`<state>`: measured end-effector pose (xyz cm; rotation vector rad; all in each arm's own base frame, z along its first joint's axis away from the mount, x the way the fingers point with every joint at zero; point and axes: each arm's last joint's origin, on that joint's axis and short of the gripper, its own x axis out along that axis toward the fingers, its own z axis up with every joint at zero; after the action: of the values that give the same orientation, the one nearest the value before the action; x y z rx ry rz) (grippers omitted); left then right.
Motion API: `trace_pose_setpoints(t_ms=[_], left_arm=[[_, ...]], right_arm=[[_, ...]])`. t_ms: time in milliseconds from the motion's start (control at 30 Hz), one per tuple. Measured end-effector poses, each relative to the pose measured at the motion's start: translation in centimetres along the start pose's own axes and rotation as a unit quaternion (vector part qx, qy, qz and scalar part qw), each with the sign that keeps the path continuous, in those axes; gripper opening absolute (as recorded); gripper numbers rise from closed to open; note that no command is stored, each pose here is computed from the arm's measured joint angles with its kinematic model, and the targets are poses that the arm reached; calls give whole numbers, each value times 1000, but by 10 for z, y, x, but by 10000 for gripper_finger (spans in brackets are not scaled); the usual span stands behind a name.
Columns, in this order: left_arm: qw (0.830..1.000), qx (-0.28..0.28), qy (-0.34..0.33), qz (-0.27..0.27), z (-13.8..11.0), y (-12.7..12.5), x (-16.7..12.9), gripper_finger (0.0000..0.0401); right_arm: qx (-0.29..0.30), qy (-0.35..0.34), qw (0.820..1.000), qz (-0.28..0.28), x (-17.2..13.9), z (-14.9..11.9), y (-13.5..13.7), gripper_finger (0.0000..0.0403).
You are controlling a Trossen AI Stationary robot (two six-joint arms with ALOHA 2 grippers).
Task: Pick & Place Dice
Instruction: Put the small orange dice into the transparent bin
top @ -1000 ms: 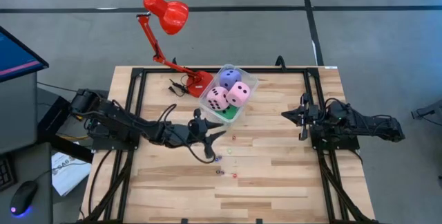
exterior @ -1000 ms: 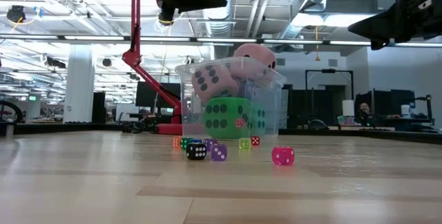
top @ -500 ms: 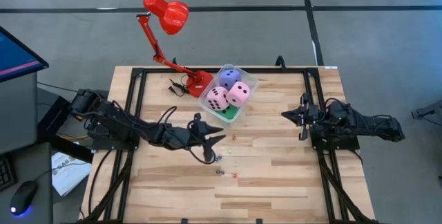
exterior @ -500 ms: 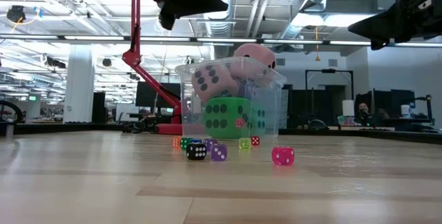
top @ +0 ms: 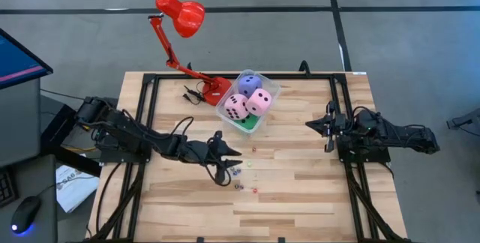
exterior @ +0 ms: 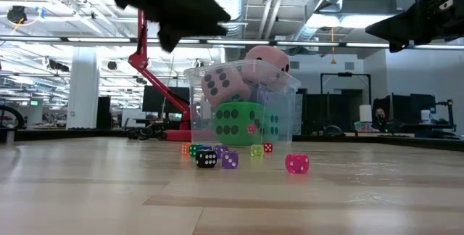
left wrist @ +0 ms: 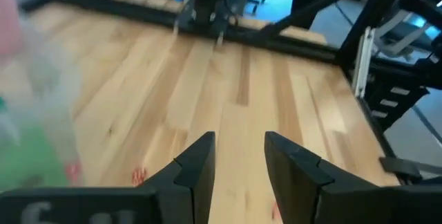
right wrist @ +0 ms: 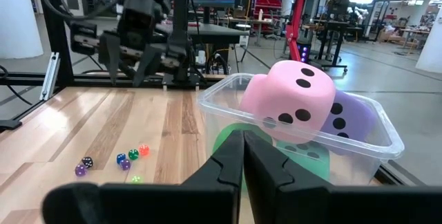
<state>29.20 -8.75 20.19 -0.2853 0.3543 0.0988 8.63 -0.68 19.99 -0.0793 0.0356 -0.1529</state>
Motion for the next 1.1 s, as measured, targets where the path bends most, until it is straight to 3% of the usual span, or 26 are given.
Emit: trace_pose_setpoints(t_ms=[400,667,1100], left_arm=[[999,-21,-22,-37,-37,6,-15,117],[998,-14,-20,-57,-42,-4,-19,117],[999,9,-39,-14,-42,-2,-20,117]], right_arm=[[0,0,1000,0,0,0,0,8],[0,0,1000,0,0,0,0,8],[0,0,1000,0,0,0,0,8]])
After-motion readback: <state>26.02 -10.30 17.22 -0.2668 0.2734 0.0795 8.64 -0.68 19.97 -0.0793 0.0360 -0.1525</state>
